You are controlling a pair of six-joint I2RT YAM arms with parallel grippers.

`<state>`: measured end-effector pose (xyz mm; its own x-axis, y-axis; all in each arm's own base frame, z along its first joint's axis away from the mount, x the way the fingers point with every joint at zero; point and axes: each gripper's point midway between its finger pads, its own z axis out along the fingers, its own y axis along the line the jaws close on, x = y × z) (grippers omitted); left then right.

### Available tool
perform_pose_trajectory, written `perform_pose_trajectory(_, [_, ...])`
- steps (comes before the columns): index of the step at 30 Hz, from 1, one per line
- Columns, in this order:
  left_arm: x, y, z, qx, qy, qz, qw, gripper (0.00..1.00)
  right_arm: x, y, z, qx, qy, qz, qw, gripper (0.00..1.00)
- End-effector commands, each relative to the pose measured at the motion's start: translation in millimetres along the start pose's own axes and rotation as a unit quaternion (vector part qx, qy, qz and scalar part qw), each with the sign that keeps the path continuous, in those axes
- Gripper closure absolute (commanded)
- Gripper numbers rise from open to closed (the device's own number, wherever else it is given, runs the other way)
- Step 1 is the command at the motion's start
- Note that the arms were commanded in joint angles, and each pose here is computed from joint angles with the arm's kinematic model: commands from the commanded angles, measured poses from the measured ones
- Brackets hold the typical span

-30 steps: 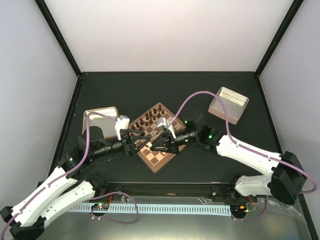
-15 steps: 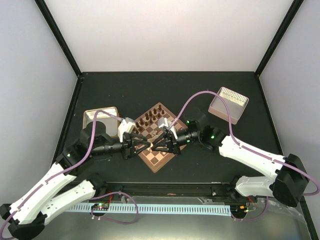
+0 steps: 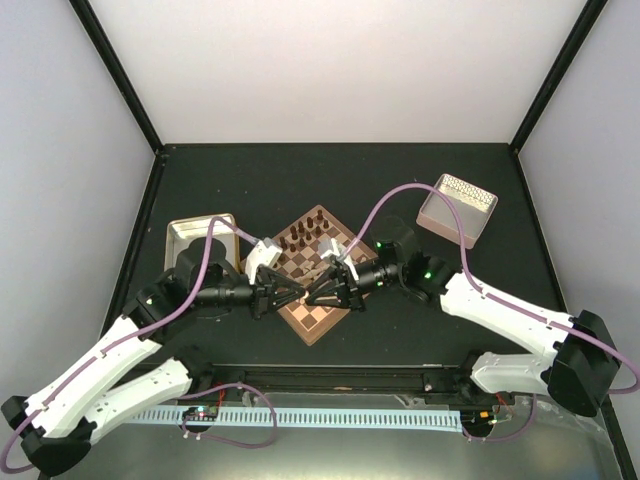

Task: Set up the chess pieces on the board
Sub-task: Place the chess piece on the chessboard.

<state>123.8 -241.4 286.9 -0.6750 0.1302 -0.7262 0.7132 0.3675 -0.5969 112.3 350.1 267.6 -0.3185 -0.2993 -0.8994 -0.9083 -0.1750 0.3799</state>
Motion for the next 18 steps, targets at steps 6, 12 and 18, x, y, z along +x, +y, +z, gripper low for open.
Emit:
perform_pose_trajectory(6, [-11, -3, -5, -0.005, -0.019, 0.015, 1.0, 0.98, -3, -6, -2, 0.022, -0.008, -0.01, 1.0, 0.66])
perform_pose_trajectory(12, [-24, 44, -17, -0.139, -0.079, 0.004, 0.987, 0.99, 5, -64, -21, 0.199, -0.028, 0.038, 0.979, 0.27])
perform_pose_trajectory(18, [-22, 91, -20, -0.248, -0.097, -0.002, 0.964, 0.98, 22, -121, -66, 0.377, -0.065, 0.106, 0.918, 0.18])
